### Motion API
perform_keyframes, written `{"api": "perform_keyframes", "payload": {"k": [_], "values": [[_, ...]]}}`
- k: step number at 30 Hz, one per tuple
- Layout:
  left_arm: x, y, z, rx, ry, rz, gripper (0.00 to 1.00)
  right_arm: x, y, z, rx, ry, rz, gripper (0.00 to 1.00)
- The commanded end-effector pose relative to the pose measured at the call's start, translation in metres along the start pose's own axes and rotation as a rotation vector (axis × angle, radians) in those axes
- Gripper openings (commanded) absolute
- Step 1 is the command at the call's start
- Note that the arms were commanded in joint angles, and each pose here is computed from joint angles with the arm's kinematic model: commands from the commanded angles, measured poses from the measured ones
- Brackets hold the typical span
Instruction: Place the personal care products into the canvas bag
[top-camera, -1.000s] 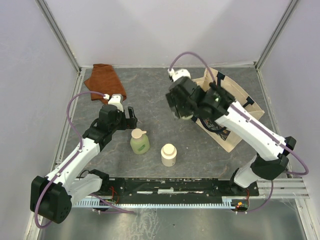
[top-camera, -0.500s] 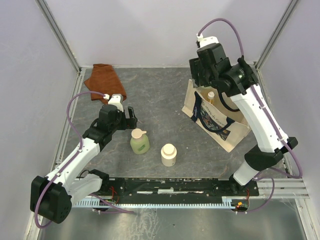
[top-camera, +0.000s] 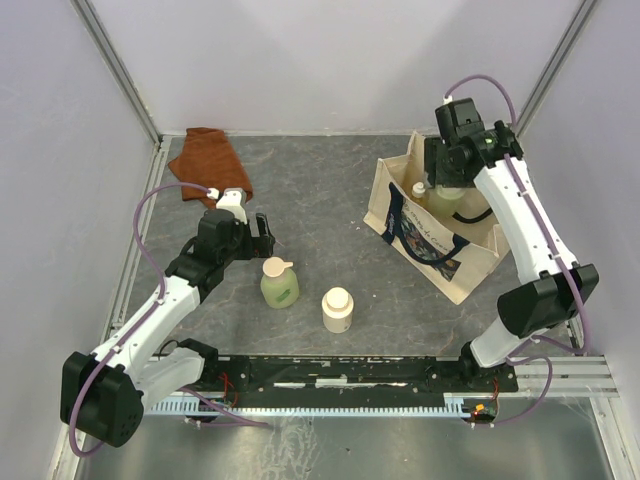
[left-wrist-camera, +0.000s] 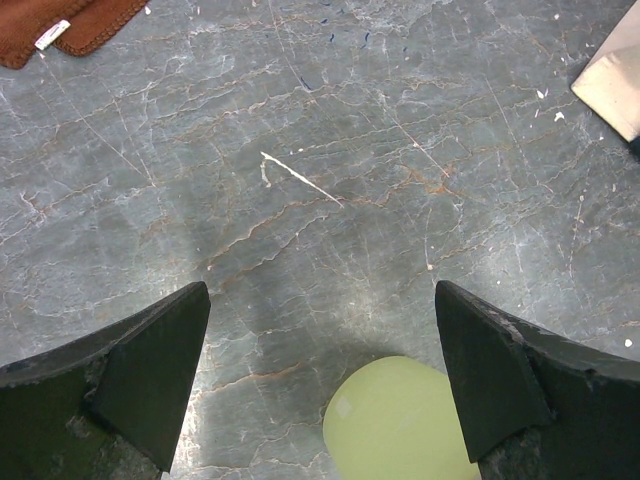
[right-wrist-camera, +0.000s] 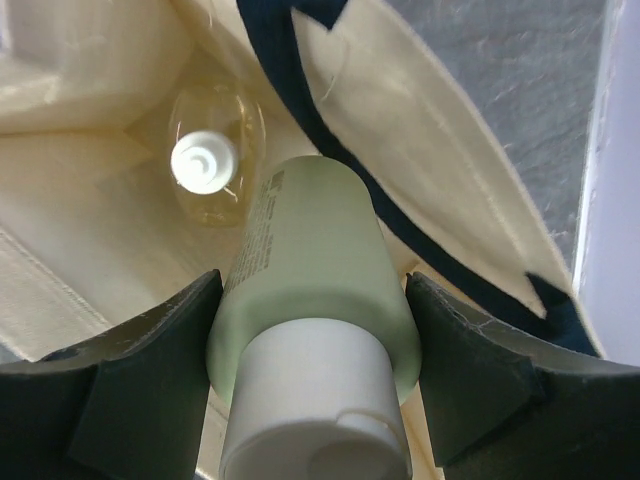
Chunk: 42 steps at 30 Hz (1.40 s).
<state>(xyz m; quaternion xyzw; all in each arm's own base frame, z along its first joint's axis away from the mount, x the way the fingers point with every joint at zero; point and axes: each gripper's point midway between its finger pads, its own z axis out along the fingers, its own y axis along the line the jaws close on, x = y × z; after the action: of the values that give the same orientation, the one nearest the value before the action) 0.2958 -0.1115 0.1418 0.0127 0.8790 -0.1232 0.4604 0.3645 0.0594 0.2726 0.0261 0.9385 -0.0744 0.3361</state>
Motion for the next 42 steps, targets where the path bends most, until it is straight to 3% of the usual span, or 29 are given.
{"api": "perform_keyframes", "payload": {"k": [1, 31, 35, 38, 42], "values": [[-0.013, -0.008, -0.002, 0.036, -0.052, 0.011, 0.99, -0.019, 0.013, -0.003, -0.093, -0.107, 0.077, 0.00], [-0.012, -0.008, -0.001, 0.036, -0.046, 0.008, 1.00, 0.031, 0.044, 0.099, -0.102, 0.084, 0.023, 0.02], [-0.011, -0.007, 0.000, 0.032, -0.043, 0.006, 1.00, 0.045, 0.046, 0.107, -0.103, 0.126, 0.012, 0.12], [-0.011, -0.007, 0.000, 0.032, -0.044, 0.006, 1.00, 0.053, 0.046, 0.112, -0.102, 0.146, 0.004, 0.25], [-0.010, -0.007, 0.000, 0.031, -0.042, 0.006, 0.99, 0.051, 0.046, 0.107, -0.111, 0.138, 0.003, 0.55]]}}
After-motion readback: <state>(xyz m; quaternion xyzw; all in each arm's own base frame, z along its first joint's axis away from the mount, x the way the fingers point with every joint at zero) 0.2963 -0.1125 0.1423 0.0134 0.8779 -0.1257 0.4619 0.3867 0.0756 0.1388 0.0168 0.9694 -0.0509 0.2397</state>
